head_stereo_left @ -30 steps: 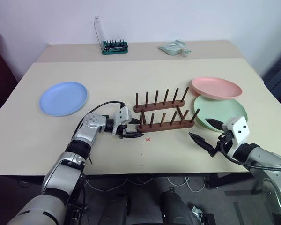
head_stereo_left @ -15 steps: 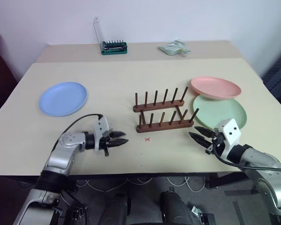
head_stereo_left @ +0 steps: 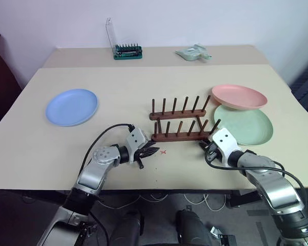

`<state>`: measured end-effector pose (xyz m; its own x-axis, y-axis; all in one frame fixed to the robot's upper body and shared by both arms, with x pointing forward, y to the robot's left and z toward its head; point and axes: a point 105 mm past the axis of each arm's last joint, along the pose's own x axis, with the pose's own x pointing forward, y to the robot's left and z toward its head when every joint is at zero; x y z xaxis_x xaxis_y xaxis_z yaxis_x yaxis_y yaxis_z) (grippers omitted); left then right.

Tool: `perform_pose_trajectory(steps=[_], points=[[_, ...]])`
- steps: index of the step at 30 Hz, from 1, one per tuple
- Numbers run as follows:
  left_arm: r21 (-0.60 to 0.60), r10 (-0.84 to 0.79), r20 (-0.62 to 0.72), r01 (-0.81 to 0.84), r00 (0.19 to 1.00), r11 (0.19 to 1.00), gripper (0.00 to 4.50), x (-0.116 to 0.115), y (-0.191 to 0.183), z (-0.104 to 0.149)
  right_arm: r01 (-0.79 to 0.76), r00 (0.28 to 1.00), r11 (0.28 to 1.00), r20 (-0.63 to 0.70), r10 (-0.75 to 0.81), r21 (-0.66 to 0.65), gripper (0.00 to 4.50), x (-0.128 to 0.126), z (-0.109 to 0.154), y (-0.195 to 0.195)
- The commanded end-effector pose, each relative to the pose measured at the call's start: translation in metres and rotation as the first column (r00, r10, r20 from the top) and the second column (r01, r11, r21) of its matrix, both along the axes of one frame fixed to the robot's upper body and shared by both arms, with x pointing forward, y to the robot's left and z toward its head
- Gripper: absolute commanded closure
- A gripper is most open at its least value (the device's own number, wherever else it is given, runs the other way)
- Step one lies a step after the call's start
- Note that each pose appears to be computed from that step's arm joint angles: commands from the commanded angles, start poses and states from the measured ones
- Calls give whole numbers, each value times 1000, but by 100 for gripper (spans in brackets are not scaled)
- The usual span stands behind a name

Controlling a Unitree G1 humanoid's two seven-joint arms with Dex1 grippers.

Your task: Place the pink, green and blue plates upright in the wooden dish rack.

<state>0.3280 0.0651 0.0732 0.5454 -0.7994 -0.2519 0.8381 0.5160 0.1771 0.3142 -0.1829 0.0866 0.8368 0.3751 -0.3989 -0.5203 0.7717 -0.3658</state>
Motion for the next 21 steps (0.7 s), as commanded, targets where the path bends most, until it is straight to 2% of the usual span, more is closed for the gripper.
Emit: perform_pose_trajectory(steps=[1,15,21], points=[[38,113,33,-115,993,993,327,17,13,-4,42,999,998,10,-42,-38,376,9,-7,-5],[5,152,55,-153,987,988,327,40,0,2,89,993,994,87,-84,-55,376,46,-2,-8],[4,169,60,-170,984,985,327,44,-2,2,76,992,996,103,-71,-52,376,46,1,-5]])
